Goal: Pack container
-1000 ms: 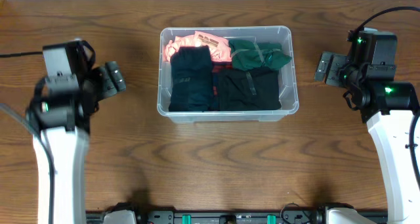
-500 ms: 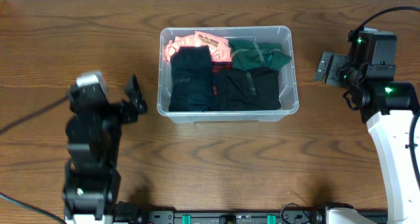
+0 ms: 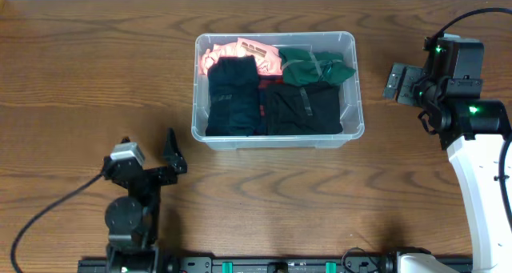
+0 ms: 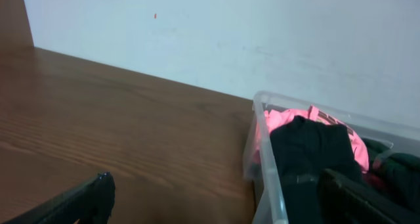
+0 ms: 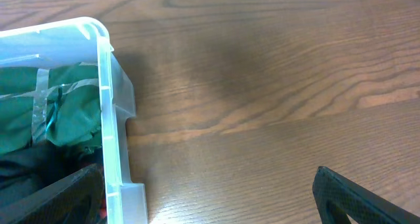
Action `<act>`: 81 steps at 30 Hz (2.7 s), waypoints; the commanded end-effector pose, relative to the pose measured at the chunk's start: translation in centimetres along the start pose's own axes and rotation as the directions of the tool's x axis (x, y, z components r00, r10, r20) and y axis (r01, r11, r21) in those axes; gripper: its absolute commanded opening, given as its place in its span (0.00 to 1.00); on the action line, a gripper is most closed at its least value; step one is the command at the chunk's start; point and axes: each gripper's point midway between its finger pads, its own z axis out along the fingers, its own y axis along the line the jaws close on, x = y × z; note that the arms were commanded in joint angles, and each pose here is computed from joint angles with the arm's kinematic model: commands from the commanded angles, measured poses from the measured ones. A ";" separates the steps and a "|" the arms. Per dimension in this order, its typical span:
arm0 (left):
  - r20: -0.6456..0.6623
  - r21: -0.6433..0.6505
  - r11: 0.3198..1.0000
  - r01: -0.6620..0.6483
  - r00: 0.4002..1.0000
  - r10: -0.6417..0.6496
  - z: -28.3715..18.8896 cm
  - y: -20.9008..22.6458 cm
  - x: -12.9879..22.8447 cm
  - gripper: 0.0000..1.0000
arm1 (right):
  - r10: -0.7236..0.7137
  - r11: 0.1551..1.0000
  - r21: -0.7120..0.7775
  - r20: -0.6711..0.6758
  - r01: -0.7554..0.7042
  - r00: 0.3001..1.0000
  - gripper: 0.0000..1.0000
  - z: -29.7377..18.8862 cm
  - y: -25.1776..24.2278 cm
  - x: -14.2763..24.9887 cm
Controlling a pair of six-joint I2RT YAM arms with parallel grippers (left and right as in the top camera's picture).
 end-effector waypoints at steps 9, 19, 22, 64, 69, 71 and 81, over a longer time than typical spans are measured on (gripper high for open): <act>0.048 -0.010 1.000 0.012 0.999 -0.012 -0.3 1.1 2.2 0.98 | 0.007 1.000 0.020 0.011 -0.007 1.000 0.99 -0.1 -0.5 -0.5; 0.008 -0.040 0.999 -0.021 1.000 0.021 -0.6 2.0 4.0 0.98 | 0.008 1.000 0.020 0.011 -0.008 1.000 0.99 -0.1 -0.5 -0.5; -0.046 -0.057 0.998 -0.027 0.999 0.024 -0.8 2.4 5.3 0.98 | 0.008 1.000 0.020 0.011 -0.008 1.000 0.99 -0.1 -0.5 -0.5; -0.069 -0.045 0.998 -0.042 0.997 0.038 -0.8 2.3 5.8 0.98 | 0.008 1.000 0.020 0.011 -0.008 1.000 0.99 -0.1 -0.6 -0.5; -0.069 -0.045 0.998 -0.042 0.997 0.038 -0.8 2.3 5.8 0.98 | 0.012 1.000 0.015 0.045 -0.012 0.999 0.99 -1.4 -0.6 -0.9; -0.069 -0.045 0.998 -0.042 0.997 0.039 -0.8 2.3 5.8 0.98 | 0.023 1.000 0.002 0.085 -0.023 0.996 0.99 -2.8 -0.6 -1.3; -0.069 -0.045 0.998 -0.042 0.997 0.038 -0.8 2.3 5.8 0.98 | 0.091 0.984 -0.176 0.502 -0.002 0.860 0.99 -8.7 0.2 -0.6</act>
